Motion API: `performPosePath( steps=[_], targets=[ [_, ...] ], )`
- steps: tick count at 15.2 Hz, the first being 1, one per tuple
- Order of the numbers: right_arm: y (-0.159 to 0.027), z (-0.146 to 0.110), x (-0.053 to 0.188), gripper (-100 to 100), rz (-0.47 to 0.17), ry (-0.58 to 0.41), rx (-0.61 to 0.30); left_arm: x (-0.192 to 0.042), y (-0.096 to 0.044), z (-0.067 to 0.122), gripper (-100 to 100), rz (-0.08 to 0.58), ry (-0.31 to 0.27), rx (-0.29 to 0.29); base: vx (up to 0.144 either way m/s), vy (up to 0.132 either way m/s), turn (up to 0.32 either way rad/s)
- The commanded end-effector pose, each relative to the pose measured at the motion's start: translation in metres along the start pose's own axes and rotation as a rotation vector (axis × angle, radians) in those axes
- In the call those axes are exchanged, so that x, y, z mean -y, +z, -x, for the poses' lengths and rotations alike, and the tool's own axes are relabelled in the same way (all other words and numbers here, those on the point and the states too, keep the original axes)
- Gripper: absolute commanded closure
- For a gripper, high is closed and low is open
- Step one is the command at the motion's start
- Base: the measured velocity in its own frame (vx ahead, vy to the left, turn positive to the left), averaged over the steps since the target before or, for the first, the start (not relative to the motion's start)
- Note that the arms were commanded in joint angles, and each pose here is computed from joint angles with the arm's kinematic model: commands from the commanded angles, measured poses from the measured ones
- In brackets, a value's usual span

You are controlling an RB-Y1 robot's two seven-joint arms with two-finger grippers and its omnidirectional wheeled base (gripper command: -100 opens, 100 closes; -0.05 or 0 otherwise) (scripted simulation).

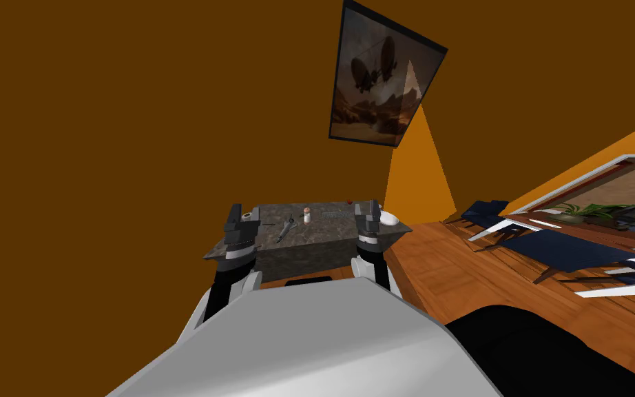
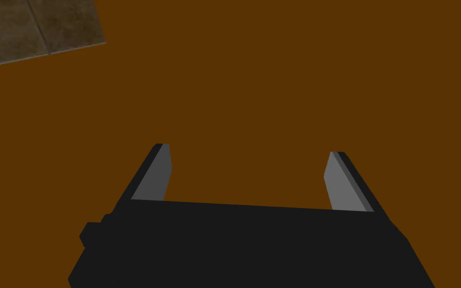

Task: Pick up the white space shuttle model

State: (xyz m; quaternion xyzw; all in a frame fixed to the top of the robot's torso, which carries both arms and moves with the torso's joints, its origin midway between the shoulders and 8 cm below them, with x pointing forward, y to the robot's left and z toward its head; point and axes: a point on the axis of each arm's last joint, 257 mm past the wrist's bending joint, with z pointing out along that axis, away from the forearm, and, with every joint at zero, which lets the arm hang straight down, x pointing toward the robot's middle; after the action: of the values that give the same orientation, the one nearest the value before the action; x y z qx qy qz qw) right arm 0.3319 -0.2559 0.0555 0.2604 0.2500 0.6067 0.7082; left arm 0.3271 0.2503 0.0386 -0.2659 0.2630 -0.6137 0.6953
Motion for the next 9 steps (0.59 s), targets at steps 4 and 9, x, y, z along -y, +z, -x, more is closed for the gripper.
performPosePath(
  steps=[4,9],
  targets=[
    [0.000,0.000,0.000,0,0.000,0.000,0.000,-0.021,-0.002,-0.003,-100,0.071,0.015,-0.082,-0.006,-0.015,-0.067],
    [0.000,0.000,0.000,0,0.000,0.000,0.000,-0.052,-0.003,0.006,-100,0.174,0.024,-0.127,-0.010,-0.031,-0.106]
  ],
)
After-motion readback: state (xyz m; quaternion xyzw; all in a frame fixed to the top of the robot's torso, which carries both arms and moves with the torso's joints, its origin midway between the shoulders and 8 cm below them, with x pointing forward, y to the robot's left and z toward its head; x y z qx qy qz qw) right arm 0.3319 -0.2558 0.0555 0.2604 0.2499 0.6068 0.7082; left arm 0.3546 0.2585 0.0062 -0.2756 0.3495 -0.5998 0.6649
